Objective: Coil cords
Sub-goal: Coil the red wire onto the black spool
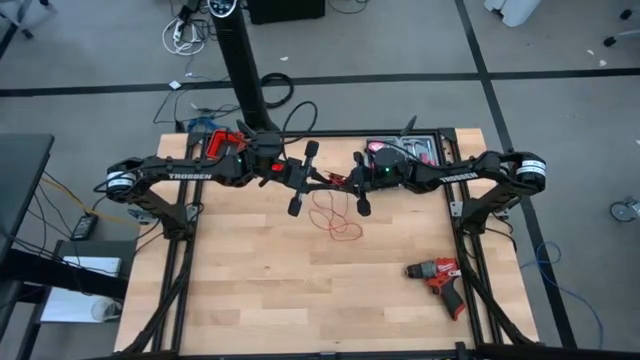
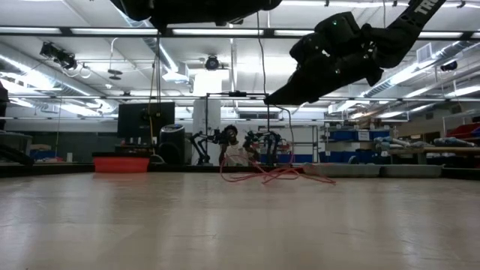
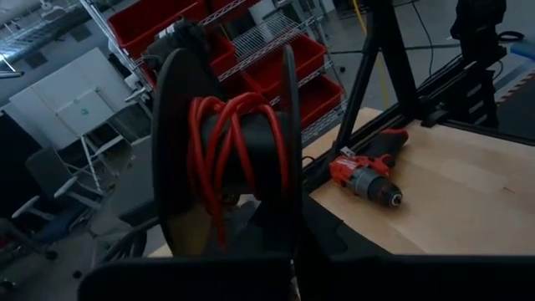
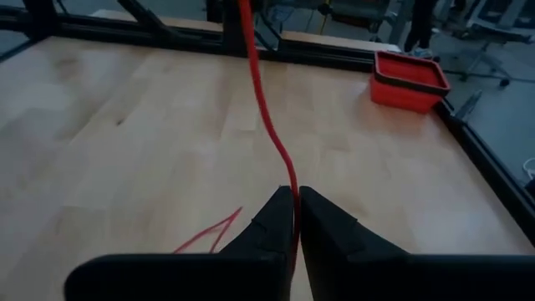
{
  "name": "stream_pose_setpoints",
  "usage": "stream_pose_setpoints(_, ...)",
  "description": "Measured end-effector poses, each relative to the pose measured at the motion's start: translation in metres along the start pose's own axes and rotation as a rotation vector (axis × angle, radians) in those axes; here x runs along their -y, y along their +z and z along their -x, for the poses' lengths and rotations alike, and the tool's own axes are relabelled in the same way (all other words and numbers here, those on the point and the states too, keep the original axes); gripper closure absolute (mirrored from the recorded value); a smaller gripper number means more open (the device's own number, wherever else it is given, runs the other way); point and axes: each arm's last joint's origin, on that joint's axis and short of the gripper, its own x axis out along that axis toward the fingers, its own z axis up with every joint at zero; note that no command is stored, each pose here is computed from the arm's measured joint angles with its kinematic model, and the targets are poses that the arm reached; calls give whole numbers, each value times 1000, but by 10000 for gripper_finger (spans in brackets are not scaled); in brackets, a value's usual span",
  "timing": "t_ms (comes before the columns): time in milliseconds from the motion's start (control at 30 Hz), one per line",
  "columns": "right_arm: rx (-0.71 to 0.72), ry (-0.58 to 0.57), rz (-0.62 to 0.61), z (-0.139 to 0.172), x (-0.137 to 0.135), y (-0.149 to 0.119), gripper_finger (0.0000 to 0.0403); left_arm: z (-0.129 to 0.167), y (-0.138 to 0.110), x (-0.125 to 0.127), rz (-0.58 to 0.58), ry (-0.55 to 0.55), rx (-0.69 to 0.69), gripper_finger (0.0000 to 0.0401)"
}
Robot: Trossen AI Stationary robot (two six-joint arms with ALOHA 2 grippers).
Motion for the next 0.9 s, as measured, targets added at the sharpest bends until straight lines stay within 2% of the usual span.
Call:
stream_pose_setpoints(433, -34, -7, -59, 0, 0, -3, 334, 0, 0, 0, 5, 8, -5, 400)
stream_pose_setpoints(900, -71, 2, -81, 8, -2, -1, 348, 0, -4, 1, 43, 2, -43, 400)
